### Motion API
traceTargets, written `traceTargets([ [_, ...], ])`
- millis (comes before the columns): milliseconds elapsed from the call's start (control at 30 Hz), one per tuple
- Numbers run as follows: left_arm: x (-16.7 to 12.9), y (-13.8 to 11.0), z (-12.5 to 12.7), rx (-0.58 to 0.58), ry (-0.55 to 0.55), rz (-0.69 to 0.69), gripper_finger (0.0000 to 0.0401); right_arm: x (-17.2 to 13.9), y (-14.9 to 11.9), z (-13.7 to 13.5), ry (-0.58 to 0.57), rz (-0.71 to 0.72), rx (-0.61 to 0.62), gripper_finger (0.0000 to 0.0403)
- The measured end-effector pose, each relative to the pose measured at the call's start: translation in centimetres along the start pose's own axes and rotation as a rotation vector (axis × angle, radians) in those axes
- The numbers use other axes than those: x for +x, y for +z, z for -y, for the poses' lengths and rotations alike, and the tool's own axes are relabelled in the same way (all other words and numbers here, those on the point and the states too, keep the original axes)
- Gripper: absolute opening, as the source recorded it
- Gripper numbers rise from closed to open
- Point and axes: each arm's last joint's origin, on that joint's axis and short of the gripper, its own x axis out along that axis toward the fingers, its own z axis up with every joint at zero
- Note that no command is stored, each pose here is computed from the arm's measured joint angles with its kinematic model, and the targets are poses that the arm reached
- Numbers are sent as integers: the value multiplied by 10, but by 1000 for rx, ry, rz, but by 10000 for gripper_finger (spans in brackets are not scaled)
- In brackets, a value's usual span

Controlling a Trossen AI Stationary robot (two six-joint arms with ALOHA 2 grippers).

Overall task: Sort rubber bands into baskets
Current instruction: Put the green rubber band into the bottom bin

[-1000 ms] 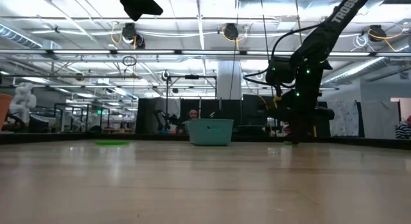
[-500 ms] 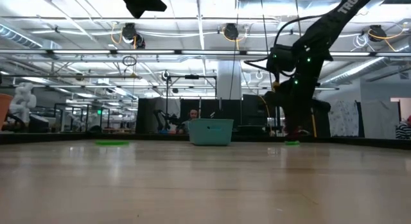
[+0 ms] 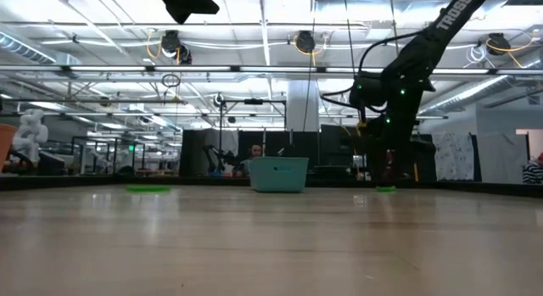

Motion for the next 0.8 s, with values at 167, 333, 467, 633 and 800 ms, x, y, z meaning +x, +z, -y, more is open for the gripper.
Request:
traceTargets([
  [167, 0, 0, 0, 0, 0, 0, 200, 11, -3, -2, 2, -40, 10, 203],
  [333, 0, 0, 1, -5, -3, -4, 200, 21, -4, -4, -12, -54, 21, 191],
  [467, 0, -2, 3, -12, -12, -19, 200, 19, -4, -3, -10, -61, 15, 128],
  [633, 0, 3, 11, 52, -40, 37, 200, 7, -6, -2, 3, -61, -51, 14],
  [800, 7, 1, 19, 90, -59, 167, 200, -22, -9, -9, 106, -33, -84, 3],
])
